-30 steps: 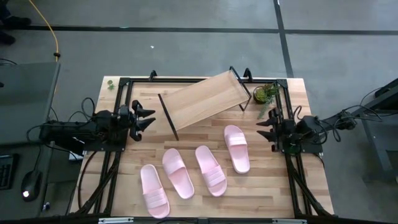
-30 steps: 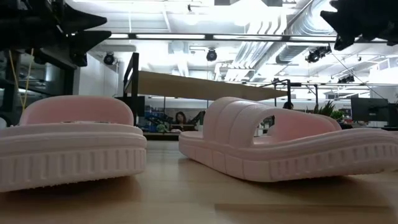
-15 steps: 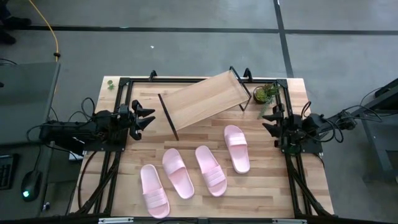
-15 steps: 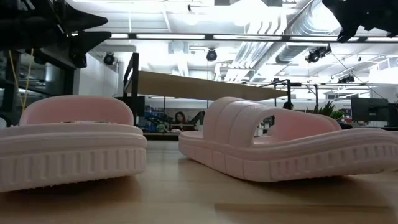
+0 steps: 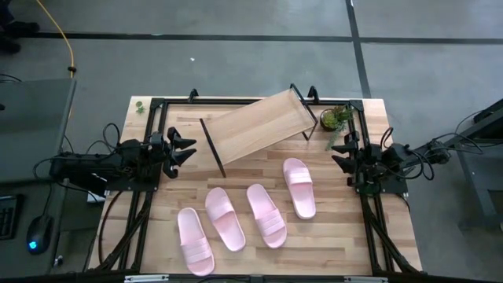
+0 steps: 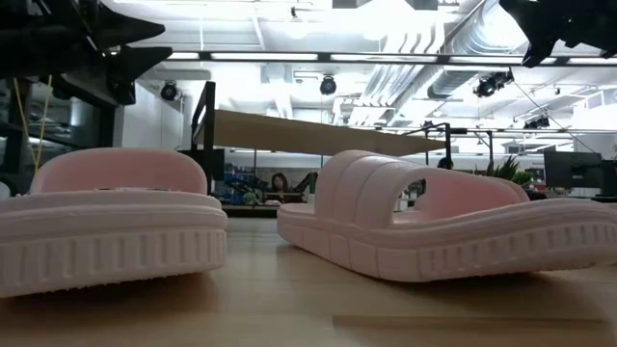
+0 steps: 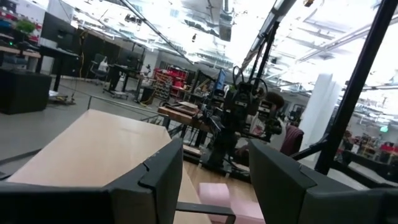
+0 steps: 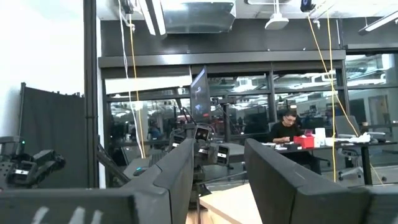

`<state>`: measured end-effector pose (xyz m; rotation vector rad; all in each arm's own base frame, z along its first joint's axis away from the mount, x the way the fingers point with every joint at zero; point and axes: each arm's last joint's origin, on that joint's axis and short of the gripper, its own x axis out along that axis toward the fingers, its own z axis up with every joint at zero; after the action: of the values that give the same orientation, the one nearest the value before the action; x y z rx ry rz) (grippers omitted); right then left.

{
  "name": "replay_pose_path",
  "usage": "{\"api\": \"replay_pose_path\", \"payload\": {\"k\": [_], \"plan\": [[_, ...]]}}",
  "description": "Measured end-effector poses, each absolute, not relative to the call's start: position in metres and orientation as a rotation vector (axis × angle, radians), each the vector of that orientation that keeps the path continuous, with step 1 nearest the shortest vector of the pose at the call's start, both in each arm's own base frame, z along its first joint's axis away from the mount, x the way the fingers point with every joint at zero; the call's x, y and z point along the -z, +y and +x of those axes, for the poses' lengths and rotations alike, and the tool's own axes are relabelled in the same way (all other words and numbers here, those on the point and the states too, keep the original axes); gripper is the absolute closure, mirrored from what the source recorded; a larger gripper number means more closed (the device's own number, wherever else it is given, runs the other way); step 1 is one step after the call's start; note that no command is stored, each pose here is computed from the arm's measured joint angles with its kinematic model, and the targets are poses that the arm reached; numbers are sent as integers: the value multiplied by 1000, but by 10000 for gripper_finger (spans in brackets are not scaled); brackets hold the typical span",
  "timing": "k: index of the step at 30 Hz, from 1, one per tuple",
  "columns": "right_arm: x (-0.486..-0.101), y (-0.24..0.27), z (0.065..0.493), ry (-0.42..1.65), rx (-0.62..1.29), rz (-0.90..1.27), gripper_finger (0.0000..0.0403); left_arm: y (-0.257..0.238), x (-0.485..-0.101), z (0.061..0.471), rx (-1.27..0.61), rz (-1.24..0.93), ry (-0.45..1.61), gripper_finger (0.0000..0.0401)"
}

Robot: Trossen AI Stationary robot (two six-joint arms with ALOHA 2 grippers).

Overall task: Pick and place slides into the shelf
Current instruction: Put the pink slipper on the shelf

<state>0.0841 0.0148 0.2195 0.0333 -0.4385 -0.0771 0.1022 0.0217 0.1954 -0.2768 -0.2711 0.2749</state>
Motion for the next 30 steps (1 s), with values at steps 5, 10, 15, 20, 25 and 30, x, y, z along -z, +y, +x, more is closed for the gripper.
{"api": "replay_pose_path", "payload": {"k": [5,10,15,20,25,30], "plan": [[-219,15,84,-437,86,-9,267,22,-195,102,-268,-318,-277,235],[-224,15,83,-439,88,-35,267,22,-195,102,-263,-352,-282,235],[-245,13,77,-390,67,-24,267,22,-195,102,-261,-364,-285,235],[-260,13,76,-252,38,3,267,22,-195,102,-261,-364,-284,235],[-269,19,94,-132,28,-23,267,22,-195,102,-261,-364,-284,235],[-282,26,121,-17,66,-63,267,22,-195,102,-263,-365,-278,235]]}}
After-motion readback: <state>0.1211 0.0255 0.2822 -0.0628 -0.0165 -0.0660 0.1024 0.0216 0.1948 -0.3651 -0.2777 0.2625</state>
